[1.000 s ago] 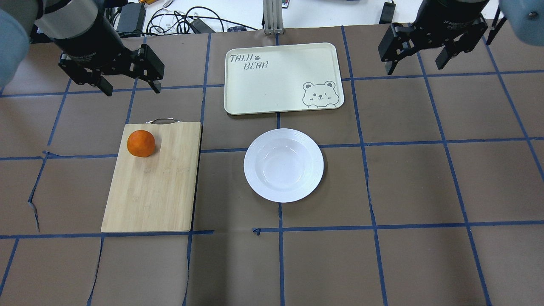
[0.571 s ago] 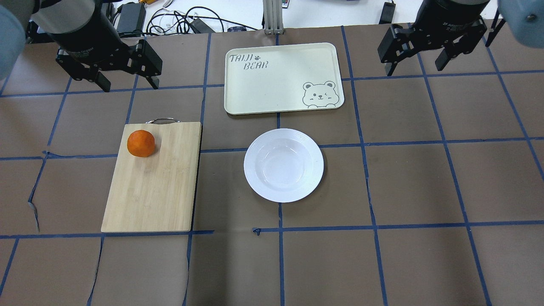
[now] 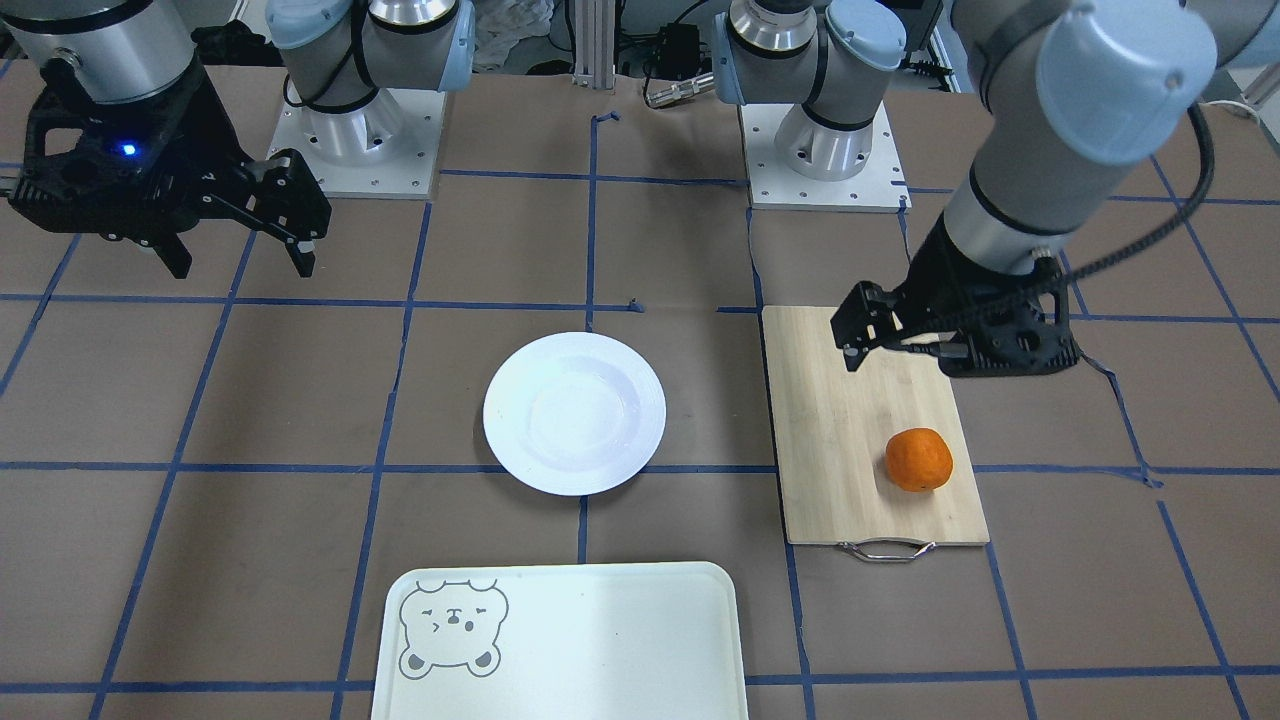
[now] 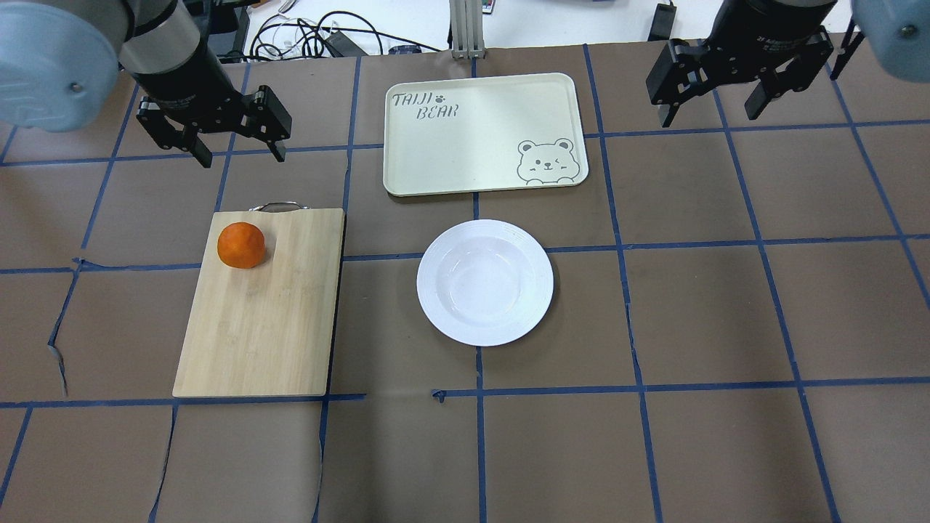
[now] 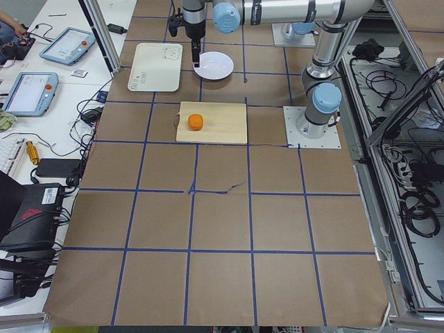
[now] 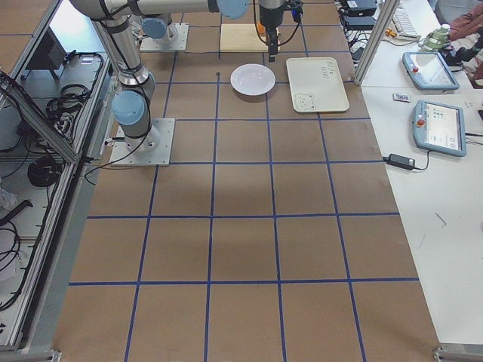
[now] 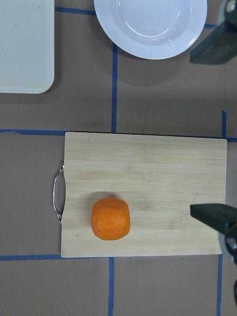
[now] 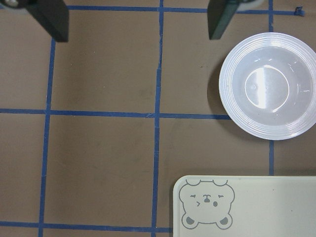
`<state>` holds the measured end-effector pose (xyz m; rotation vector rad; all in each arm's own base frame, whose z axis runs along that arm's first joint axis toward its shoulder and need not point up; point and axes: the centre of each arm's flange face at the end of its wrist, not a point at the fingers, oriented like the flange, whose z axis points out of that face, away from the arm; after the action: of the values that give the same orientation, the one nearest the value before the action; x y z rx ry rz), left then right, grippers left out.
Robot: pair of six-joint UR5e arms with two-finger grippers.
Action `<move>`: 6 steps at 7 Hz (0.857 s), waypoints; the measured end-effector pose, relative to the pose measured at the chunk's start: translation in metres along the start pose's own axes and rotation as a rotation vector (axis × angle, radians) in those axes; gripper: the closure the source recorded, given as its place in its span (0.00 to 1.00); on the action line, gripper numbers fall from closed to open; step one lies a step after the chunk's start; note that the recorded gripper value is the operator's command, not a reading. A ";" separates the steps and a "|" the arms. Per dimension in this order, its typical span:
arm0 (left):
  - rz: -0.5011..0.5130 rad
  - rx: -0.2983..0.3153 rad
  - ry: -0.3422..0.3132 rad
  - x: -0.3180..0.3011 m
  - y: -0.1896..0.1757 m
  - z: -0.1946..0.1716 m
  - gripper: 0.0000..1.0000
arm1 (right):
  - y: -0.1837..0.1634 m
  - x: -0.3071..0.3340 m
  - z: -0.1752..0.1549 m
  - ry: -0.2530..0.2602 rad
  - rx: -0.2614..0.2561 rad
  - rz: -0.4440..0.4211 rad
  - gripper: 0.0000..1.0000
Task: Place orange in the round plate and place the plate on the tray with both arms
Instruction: 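Lower the left gripper onto the orange on the cutting board and grasp it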
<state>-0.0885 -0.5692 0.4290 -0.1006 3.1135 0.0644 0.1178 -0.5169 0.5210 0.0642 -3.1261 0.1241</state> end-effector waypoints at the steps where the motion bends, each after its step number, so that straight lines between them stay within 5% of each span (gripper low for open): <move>1: -0.019 -0.045 -0.025 -0.020 -0.021 0.035 0.00 | 0.000 0.000 0.000 0.000 -0.001 0.001 0.00; 6: 0.058 -0.196 -0.106 -0.070 -0.040 0.183 0.00 | 0.000 0.000 0.000 0.001 -0.001 0.000 0.00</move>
<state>-0.0111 -0.5972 0.2470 -0.0096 2.9958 0.3632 0.1177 -0.5168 0.5209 0.0642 -3.1255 0.1225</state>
